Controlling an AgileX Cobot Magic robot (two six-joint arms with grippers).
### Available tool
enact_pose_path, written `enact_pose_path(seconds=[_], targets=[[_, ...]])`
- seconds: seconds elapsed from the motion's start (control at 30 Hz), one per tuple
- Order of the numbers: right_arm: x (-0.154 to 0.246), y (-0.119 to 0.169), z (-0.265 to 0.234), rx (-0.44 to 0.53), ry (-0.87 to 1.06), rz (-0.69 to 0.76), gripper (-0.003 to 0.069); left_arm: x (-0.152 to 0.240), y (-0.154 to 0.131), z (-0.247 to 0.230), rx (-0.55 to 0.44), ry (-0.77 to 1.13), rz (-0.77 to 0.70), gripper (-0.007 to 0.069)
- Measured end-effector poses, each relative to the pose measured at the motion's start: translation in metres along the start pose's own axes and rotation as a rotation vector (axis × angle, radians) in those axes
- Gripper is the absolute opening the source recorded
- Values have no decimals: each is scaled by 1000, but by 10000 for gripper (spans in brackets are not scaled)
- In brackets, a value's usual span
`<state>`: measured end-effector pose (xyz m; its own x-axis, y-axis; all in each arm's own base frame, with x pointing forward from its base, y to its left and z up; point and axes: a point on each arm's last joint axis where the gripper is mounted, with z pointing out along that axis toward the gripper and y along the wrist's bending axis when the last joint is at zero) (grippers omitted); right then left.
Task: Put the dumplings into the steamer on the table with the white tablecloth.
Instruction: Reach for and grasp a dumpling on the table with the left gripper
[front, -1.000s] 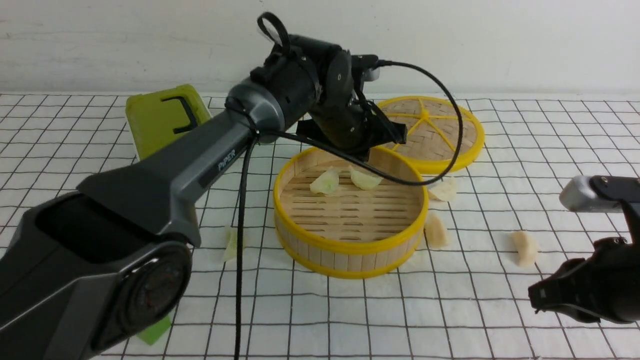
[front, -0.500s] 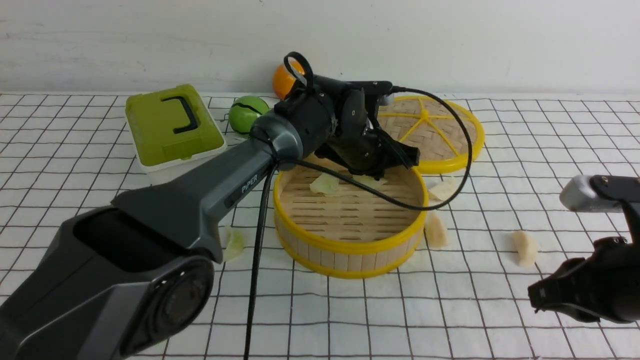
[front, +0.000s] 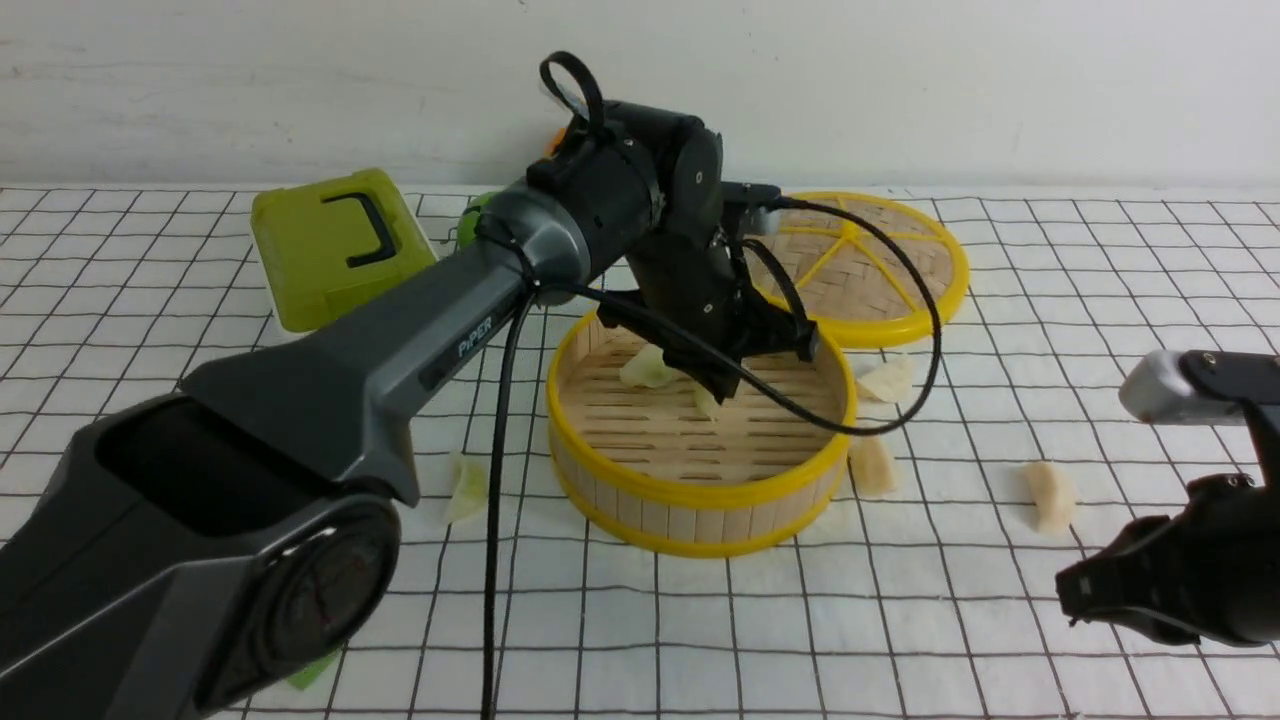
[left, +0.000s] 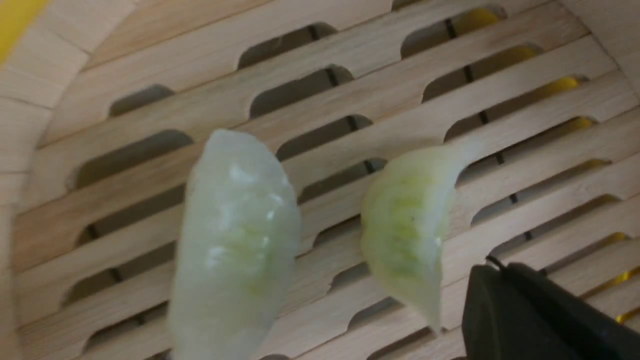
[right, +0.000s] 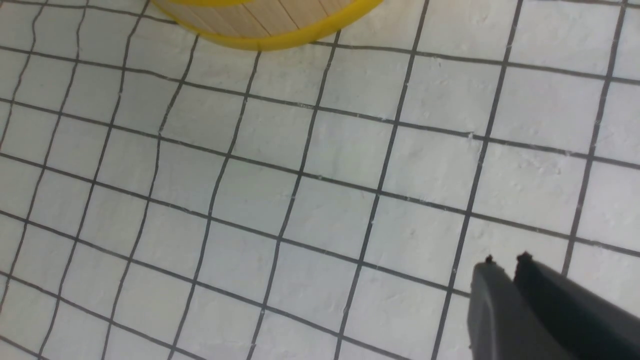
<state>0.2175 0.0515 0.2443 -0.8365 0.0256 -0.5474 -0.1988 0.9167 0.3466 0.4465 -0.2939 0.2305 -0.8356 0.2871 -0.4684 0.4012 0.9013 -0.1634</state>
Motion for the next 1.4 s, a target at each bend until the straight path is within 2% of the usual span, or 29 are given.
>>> enact_pose_path(seconds=[0.17,0.4,0.5,0.53,0.6,0.73,0.87,1.17,1.4], targets=[[0,0,0,0,0,-1,62,-15,-5,-39,18,-121,7,-13],[0,0,0,-2,-1,2,70,-11,-2,-15,6,-97,-8,11],[0,0,0,-2,-1,2,71,-7,1,1,-6,-78,-9,114],[0,0,0,-2,-1,2,71,-6,1,3,-8,-75,-8,123],[0,0,0,-4,-2,4,72,-6,3,10,-20,-80,-2,222],[0,0,0,-5,-2,6,72,-5,5,15,-39,-85,6,329],[0,0,0,-4,-2,5,72,-2,8,26,-57,-68,-7,327],[0,0,0,-5,-3,6,72,-2,13,28,-106,-80,-57,230],[0,1,0,-6,-1,6,78,-3,15,28,-121,-93,-90,241]])
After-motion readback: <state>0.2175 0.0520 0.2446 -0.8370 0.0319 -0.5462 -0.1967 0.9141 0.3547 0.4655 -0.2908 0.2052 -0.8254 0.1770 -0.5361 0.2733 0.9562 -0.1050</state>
